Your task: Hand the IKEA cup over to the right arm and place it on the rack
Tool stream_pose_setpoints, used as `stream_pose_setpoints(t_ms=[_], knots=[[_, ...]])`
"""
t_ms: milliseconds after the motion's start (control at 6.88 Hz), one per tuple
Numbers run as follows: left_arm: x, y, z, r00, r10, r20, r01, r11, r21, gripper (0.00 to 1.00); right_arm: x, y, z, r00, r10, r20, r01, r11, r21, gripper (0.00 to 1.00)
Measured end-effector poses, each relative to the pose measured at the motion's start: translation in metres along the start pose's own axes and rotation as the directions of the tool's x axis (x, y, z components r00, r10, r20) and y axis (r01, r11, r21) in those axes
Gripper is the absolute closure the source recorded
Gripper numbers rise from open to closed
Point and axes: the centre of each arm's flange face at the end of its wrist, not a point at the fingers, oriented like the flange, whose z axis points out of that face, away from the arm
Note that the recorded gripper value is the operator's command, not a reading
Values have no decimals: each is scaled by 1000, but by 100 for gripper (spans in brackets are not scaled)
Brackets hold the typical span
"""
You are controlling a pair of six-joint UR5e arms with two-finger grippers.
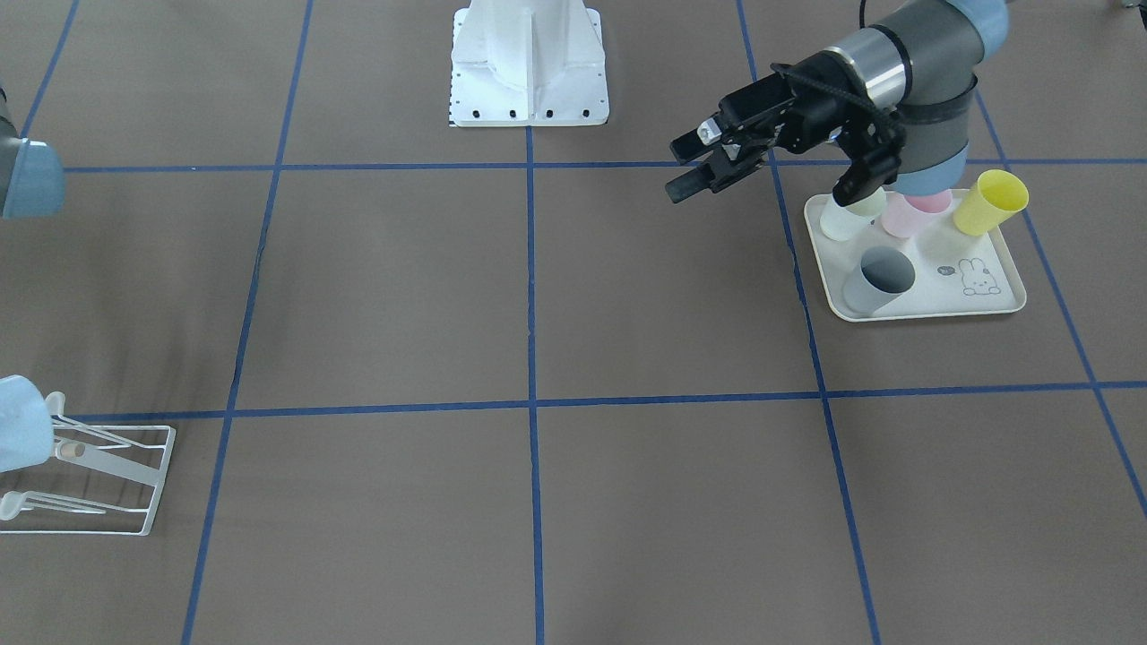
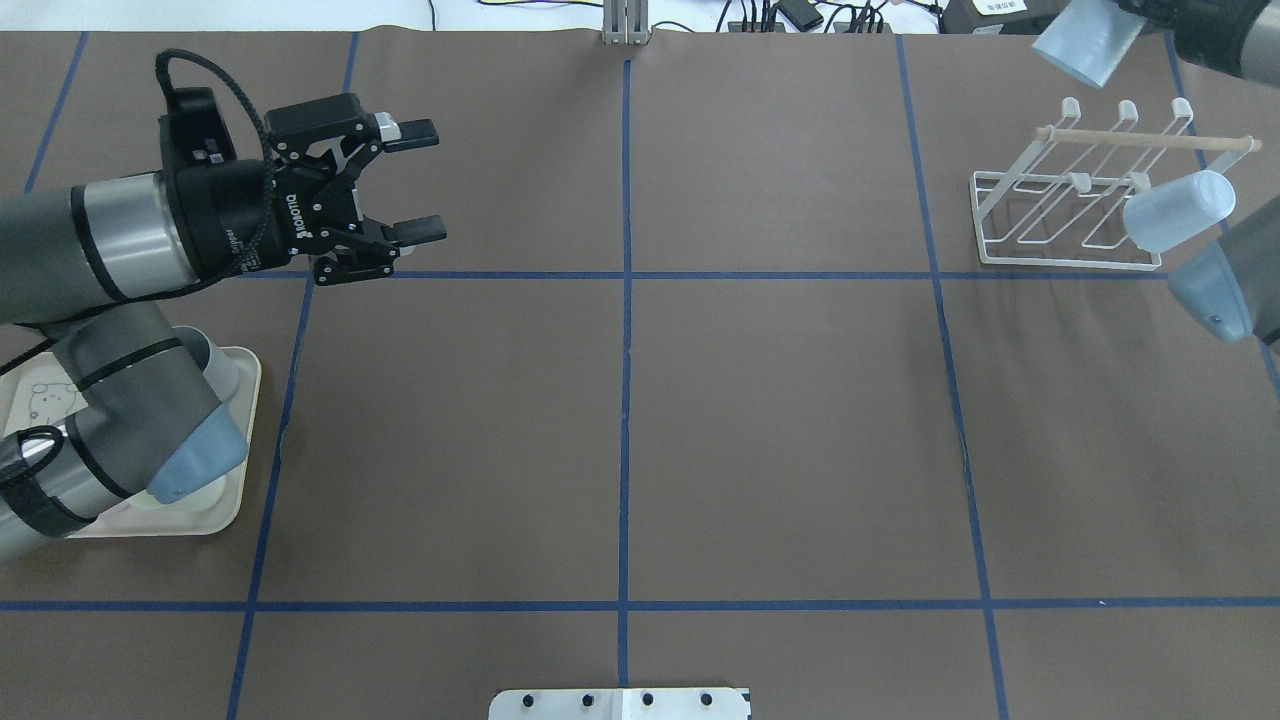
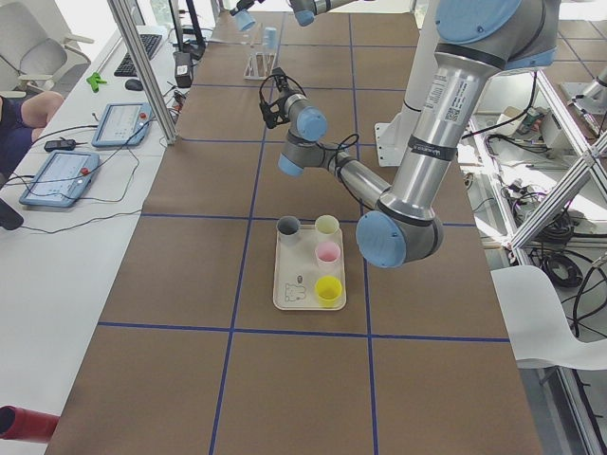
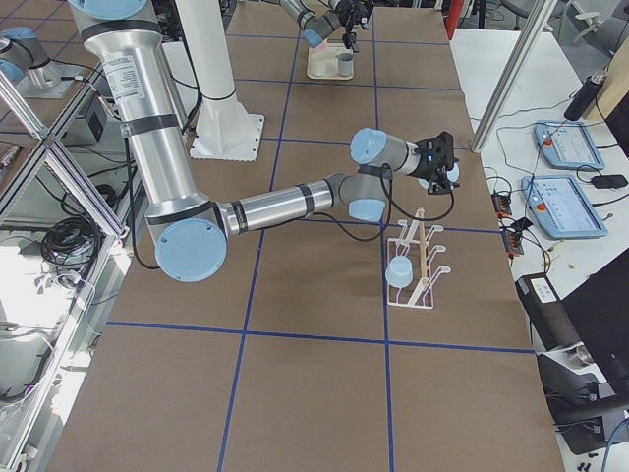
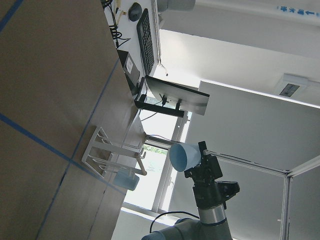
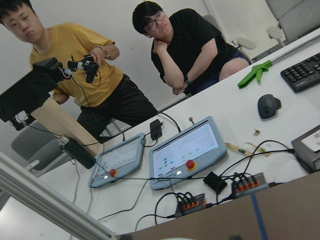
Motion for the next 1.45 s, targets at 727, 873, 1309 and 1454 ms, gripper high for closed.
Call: stream_pose_setpoints(t_ms=[727, 873, 1309, 1454], knots=[[1, -13, -28, 997, 43, 62, -42, 999, -5, 0, 132, -18, 0, 939, -266, -216, 282, 958, 46, 100], [-2, -13, -31, 997, 40, 69, -40, 999, -2, 0, 135, -19, 10, 935, -272, -230, 294, 953, 71, 100], [-6, -14, -33, 996, 37, 78, -37, 999, -2, 0, 123, -3, 31, 904, -279, -324, 345, 924, 167, 100], [-6, -14, -34, 996, 36, 78, -36, 999, -3, 0, 120, 6, 36, 896, -282, -342, 357, 917, 179, 100]])
